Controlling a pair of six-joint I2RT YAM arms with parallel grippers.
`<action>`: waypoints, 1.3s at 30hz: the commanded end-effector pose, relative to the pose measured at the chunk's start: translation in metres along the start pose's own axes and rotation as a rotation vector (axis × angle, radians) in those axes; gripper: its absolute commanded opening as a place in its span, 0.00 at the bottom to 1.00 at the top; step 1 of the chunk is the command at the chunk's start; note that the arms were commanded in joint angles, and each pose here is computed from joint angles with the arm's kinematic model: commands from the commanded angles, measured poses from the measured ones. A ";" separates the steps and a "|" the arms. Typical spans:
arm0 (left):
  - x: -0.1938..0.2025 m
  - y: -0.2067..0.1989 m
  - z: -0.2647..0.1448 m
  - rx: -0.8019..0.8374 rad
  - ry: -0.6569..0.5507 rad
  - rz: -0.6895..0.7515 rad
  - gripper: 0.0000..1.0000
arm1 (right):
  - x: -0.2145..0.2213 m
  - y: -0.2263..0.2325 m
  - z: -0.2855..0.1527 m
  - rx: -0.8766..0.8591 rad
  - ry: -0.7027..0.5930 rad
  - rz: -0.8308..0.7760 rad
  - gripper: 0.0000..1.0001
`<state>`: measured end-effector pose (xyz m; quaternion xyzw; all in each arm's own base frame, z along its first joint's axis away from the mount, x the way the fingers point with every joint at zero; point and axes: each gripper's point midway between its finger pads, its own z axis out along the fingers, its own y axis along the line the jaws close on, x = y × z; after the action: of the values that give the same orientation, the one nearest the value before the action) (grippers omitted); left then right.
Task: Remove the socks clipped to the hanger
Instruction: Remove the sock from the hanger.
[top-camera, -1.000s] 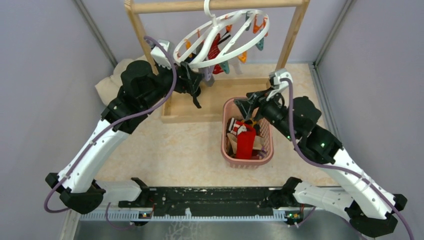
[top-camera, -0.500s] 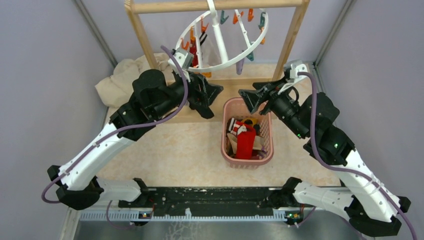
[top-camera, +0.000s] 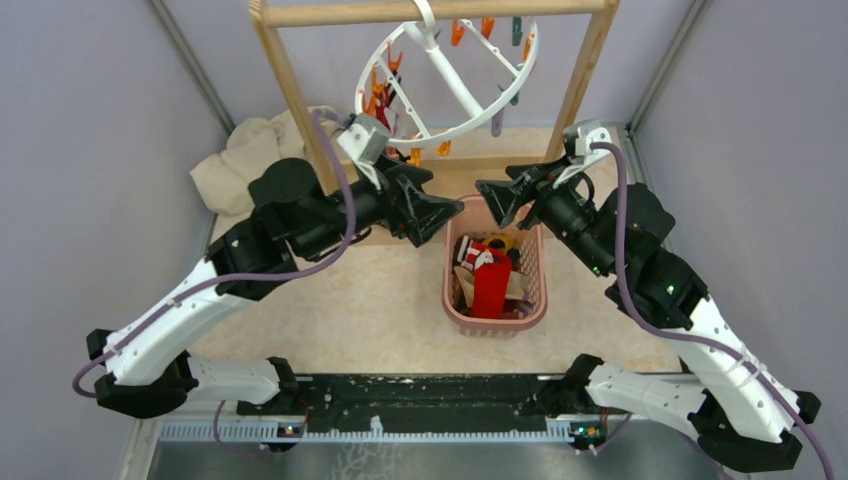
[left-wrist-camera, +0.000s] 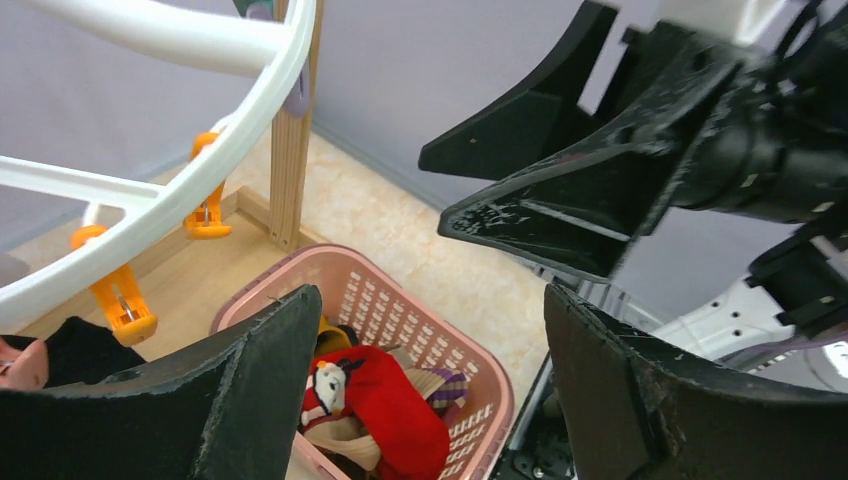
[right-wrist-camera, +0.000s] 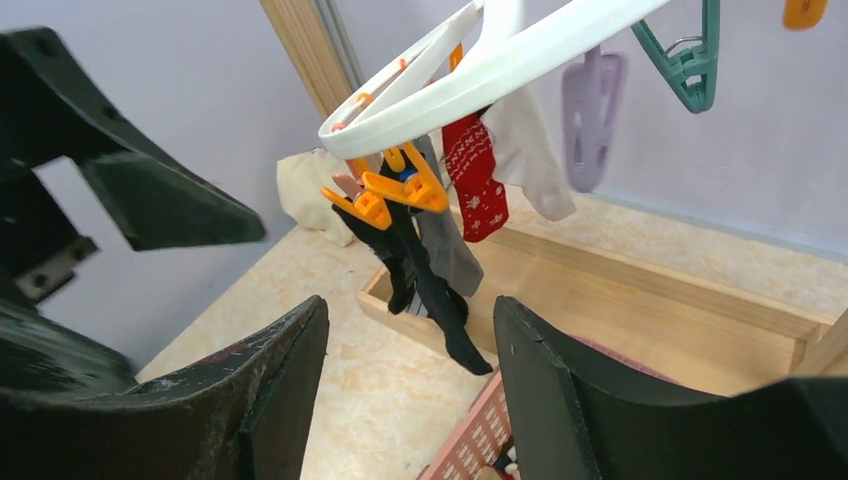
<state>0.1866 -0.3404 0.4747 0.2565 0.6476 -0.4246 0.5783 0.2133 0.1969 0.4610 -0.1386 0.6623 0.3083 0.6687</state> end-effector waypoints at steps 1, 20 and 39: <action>-0.030 -0.021 -0.033 0.081 -0.063 -0.036 0.88 | 0.002 0.000 0.004 -0.007 -0.010 -0.009 0.63; 0.072 0.105 -0.078 -0.499 0.079 -0.004 0.99 | 0.121 0.022 0.049 -0.177 0.188 -0.028 0.63; 0.084 0.237 -0.121 -0.702 0.023 -0.100 0.99 | 0.152 0.015 0.080 -0.129 0.223 -0.008 0.64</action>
<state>0.2936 -0.1441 0.3257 0.0250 0.7819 -0.1813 0.5959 0.2535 0.2882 0.3024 -0.2347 0.7348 0.3118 0.5547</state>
